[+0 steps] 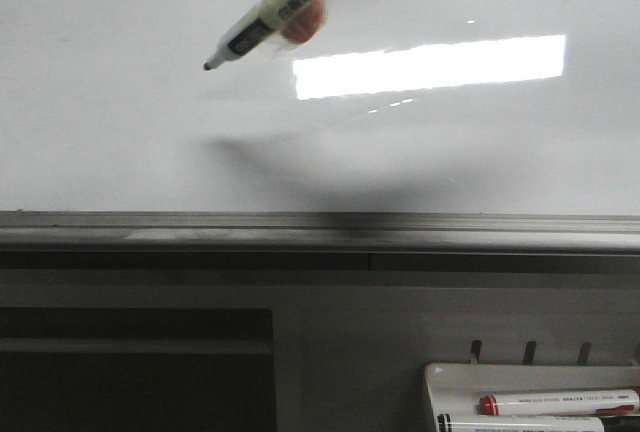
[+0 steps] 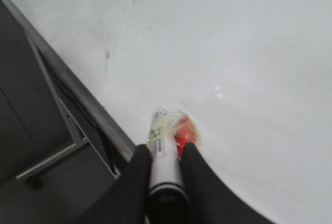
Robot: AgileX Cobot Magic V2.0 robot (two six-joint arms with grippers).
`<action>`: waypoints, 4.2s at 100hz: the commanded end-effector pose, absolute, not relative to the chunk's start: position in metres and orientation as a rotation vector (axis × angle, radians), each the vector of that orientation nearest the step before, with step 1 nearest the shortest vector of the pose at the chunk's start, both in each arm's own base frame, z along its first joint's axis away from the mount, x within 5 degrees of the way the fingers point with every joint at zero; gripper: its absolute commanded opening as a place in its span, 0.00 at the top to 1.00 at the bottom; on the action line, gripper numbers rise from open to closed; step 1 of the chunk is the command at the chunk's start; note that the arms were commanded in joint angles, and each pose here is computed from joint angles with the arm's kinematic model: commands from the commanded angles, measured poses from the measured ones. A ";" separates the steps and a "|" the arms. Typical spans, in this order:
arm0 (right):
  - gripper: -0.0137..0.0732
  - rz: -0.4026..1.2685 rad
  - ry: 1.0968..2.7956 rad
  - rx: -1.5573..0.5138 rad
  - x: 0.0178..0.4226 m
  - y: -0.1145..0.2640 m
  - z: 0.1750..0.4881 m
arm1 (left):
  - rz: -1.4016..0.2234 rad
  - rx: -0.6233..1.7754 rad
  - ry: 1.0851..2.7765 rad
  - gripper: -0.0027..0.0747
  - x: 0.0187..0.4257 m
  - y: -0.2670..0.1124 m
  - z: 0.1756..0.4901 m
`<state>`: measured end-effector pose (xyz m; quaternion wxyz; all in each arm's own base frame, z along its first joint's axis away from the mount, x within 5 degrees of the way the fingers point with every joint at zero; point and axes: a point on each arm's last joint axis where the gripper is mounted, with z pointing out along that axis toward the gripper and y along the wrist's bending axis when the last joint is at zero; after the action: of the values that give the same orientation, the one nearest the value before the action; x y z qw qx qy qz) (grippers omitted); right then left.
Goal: Write number 2 on whiteboard
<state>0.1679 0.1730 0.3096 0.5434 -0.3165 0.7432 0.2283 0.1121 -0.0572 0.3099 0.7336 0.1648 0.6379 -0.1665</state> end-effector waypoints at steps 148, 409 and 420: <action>0.90 0.413 1.863 -0.877 0.194 0.188 0.299 | -0.399 0.313 1.279 0.99 0.111 -0.056 0.328; 0.90 0.568 1.829 -1.114 0.140 0.222 0.365 | -0.263 1.216 1.312 0.99 0.128 -0.138 0.262; 0.88 0.571 1.826 -1.111 0.140 0.222 0.365 | -0.263 1.216 1.312 0.99 0.128 -0.138 0.262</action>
<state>0.1408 0.2219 0.3454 0.4078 -0.4647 0.7584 0.2063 0.1285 -0.1313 0.2438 0.5784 0.5451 0.6013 -0.0821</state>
